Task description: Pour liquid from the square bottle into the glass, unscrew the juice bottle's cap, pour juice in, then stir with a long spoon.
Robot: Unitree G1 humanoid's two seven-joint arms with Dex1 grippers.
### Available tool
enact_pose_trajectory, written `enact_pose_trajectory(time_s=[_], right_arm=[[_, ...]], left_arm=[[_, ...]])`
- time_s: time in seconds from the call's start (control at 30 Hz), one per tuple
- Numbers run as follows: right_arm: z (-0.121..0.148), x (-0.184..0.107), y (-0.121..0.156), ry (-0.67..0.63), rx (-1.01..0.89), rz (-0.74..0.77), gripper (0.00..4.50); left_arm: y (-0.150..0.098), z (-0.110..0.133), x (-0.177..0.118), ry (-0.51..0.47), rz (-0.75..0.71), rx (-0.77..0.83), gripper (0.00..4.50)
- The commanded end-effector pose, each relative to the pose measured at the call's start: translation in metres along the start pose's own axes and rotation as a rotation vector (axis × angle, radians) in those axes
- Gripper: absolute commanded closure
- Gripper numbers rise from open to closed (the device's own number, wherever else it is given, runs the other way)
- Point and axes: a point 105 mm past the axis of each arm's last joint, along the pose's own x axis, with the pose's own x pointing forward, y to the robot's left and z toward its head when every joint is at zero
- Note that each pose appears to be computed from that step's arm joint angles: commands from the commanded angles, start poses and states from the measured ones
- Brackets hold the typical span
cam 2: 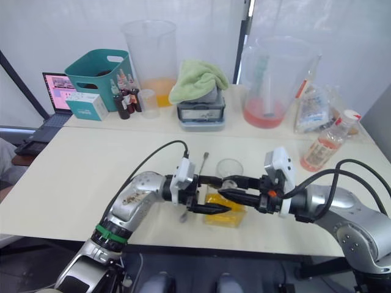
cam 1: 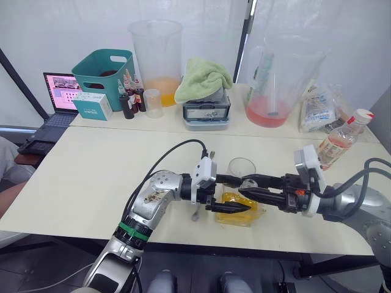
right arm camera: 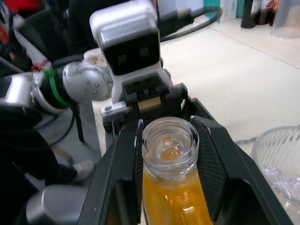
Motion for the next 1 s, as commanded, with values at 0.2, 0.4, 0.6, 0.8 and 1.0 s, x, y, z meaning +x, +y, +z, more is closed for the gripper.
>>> enact_pose_trajectory(time_s=[0.2, 0.4, 0.6, 0.8, 1.0], right_arm=[[0.031, -0.018, -0.009, -0.113, -0.052, -0.109, 3.43], [-0.035, -0.102, -0.096, 0.093, -0.012, -0.738, 3.43], [-0.083, -0.178, -0.132, 0.181, -0.012, -1.177, 3.43], [-0.116, -0.206, -0.134, 0.251, 0.003, -1.315, 3.43], [-0.142, -0.212, -0.129, 0.308, 0.106, -1.334, 3.43]], left_arm=[[-0.002, -0.005, 0.001, 0.039, -0.014, 0.000, 1.73], [-0.002, -0.005, 0.002, 0.032, -0.011, 0.000, 1.73], [-0.002, -0.004, 0.003, 0.027, -0.008, 0.001, 1.73], [-0.001, -0.002, 0.002, 0.025, -0.007, 0.004, 1.73], [0.001, -0.001, 0.003, 0.022, -0.003, 0.006, 1.73]])
